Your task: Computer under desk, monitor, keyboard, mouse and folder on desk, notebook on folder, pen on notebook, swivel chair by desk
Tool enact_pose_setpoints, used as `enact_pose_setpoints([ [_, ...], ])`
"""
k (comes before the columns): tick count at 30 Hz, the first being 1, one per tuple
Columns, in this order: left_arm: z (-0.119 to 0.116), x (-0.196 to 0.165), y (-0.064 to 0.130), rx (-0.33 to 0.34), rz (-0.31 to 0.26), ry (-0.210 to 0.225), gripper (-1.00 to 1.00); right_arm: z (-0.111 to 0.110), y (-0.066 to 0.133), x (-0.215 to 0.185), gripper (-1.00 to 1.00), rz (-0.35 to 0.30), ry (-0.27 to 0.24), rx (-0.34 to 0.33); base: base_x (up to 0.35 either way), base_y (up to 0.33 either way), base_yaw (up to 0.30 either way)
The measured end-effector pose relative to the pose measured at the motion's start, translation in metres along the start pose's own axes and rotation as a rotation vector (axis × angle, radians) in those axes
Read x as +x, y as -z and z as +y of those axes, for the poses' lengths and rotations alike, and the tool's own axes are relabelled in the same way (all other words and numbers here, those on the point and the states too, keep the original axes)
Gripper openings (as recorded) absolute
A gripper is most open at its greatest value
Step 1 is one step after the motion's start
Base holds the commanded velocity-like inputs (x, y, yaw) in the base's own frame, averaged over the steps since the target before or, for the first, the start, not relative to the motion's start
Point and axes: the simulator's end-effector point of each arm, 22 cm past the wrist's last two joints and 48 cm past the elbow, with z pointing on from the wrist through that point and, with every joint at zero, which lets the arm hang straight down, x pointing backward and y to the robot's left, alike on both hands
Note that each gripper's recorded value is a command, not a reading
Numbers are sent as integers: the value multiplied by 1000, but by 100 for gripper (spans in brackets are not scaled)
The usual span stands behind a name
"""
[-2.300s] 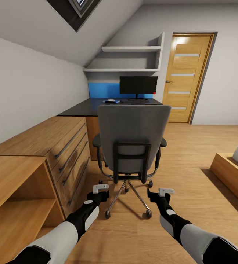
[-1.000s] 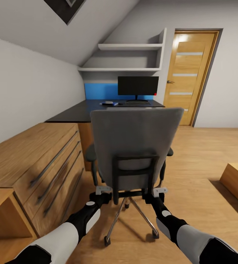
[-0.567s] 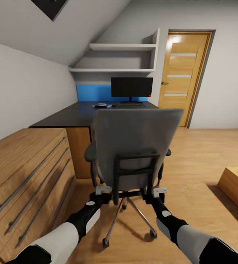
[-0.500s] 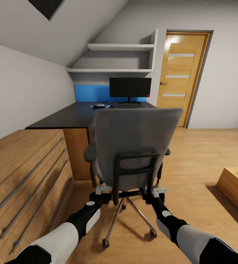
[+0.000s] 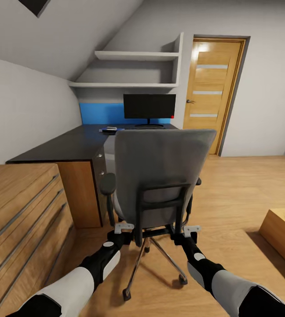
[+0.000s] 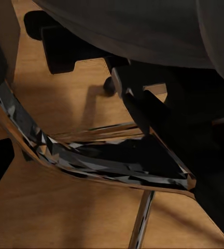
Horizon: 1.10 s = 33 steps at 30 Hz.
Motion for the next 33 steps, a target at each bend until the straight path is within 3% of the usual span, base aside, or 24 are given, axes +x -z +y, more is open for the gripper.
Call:
enact_pose_setpoints([
  [20, 0, 0, 0, 0, 1, 1, 100, 0, 0, 0, 100, 0, 0, 0, 313, -42, 0],
  [33, -7, 0, -4, 27, -24, 11, 100, 1, -1, 15, 100, 2, 0, 0, 38, 0, 0],
])
